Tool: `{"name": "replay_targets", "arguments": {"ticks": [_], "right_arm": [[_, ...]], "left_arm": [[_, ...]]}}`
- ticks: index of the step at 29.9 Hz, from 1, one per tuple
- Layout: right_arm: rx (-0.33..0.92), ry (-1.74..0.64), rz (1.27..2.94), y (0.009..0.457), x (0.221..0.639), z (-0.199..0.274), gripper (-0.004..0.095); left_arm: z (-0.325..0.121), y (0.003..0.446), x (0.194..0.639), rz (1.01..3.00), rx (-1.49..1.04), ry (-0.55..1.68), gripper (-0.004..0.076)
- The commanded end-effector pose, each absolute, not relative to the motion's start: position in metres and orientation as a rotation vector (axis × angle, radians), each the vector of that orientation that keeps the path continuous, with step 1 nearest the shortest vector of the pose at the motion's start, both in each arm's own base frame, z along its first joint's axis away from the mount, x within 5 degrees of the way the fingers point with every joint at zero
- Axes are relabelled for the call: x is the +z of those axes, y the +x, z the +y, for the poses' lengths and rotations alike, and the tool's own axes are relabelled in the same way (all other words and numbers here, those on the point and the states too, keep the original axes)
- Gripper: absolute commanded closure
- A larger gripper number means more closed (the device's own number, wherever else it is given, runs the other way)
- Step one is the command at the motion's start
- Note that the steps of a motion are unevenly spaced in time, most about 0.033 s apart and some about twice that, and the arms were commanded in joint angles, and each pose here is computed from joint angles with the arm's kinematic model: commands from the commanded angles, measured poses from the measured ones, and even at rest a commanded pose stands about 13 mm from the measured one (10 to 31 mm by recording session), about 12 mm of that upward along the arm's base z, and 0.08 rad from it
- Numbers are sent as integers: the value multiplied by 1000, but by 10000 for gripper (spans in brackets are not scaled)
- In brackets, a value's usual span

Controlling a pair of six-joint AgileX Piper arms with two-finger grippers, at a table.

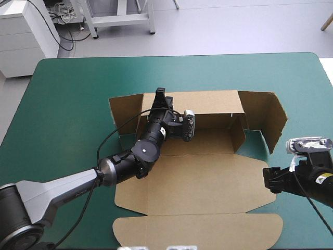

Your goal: Fold the box

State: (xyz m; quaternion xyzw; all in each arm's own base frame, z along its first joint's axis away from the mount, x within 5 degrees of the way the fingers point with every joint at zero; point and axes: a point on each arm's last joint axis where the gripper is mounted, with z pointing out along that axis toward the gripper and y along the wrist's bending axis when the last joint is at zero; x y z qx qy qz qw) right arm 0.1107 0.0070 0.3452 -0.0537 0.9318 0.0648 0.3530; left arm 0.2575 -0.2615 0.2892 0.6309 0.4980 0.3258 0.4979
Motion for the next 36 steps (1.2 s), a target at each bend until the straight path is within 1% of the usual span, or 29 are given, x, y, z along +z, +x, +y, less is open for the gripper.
{"name": "replay_targets", "arguments": {"ticks": [1,8,13,15,20,26,30,33,36], "right_arm": [[182,-117,2284,119,365,8,100],[179,-102,2244,154,406,3,100],[163,-115,2185,193,446,-3,100],[153,-149,2189,211,457,-5,100],[167,-166,2237,259,465,-11,100],[225,-153,2255,319,455,-17,100],[263,-144,2298,349,437,-20,100],[327,-134,2339,369,418,-20,100],[344,-131,2369,384,402,-18,100]], "left_arm": [[-262,252,308,1171,742,1485,732],[-263,251,308,1169,736,1489,731],[-263,251,308,1169,736,1489,731],[-263,251,308,1166,730,1492,731],[-265,250,307,1157,712,1503,731],[-265,250,307,1154,703,1507,731],[-266,250,307,1150,699,1512,731],[-266,250,307,1151,697,1511,731],[-266,250,307,1151,697,1511,731]]}}
